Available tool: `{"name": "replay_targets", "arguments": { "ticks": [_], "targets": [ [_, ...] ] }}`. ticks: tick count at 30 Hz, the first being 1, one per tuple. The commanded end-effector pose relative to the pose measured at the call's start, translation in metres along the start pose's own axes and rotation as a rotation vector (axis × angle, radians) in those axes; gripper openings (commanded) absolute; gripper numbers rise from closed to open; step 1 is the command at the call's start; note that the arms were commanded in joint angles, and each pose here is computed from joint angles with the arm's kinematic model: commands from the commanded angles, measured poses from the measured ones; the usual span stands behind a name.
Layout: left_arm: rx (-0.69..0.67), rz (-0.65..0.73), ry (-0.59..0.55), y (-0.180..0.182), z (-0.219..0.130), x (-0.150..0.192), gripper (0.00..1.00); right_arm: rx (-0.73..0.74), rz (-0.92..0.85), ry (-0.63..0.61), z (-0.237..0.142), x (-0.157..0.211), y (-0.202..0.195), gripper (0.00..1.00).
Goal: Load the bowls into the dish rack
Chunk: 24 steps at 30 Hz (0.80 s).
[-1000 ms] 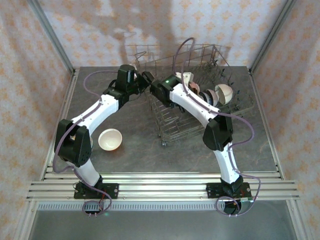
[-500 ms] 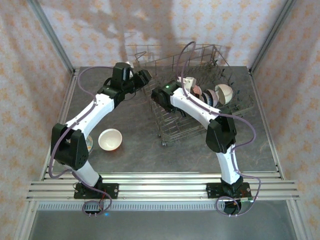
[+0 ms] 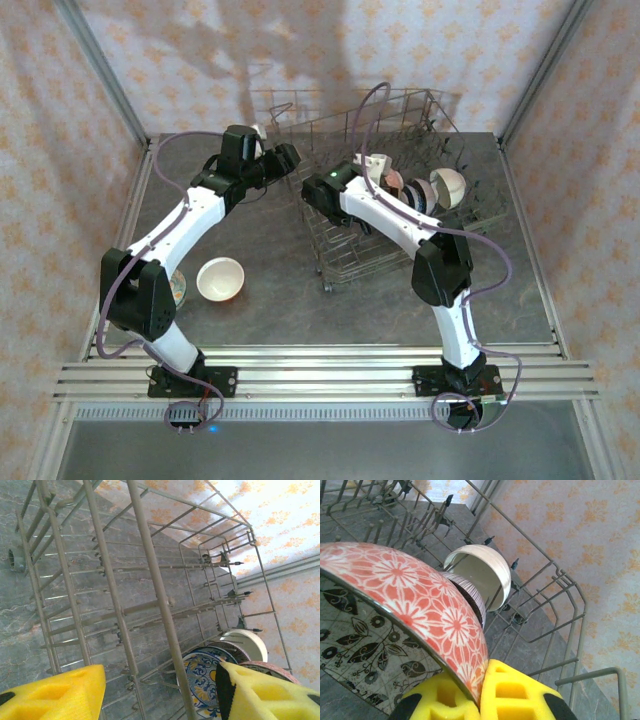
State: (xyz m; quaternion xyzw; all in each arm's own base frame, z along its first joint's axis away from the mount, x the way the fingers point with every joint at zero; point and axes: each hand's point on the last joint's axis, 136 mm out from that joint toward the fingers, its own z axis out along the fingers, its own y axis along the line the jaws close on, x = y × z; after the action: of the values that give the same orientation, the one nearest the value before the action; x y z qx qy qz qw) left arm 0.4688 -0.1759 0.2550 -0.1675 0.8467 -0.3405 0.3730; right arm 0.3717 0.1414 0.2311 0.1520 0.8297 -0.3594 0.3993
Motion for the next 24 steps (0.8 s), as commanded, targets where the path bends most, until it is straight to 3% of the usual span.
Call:
{"name": "replay_targets", "arguments": {
  "ticks": [1,24],
  "targets": [
    [0.043,0.036,0.0,-0.015,-0.01,-0.009,0.61,0.063,-0.167,-0.001,-0.008,0.011,-0.009,0.0],
    [0.053,0.014,0.044,-0.013,-0.001,-0.002,0.6,0.089,-0.154,0.092,-0.003,0.049,-0.005,0.01]
  ]
}}
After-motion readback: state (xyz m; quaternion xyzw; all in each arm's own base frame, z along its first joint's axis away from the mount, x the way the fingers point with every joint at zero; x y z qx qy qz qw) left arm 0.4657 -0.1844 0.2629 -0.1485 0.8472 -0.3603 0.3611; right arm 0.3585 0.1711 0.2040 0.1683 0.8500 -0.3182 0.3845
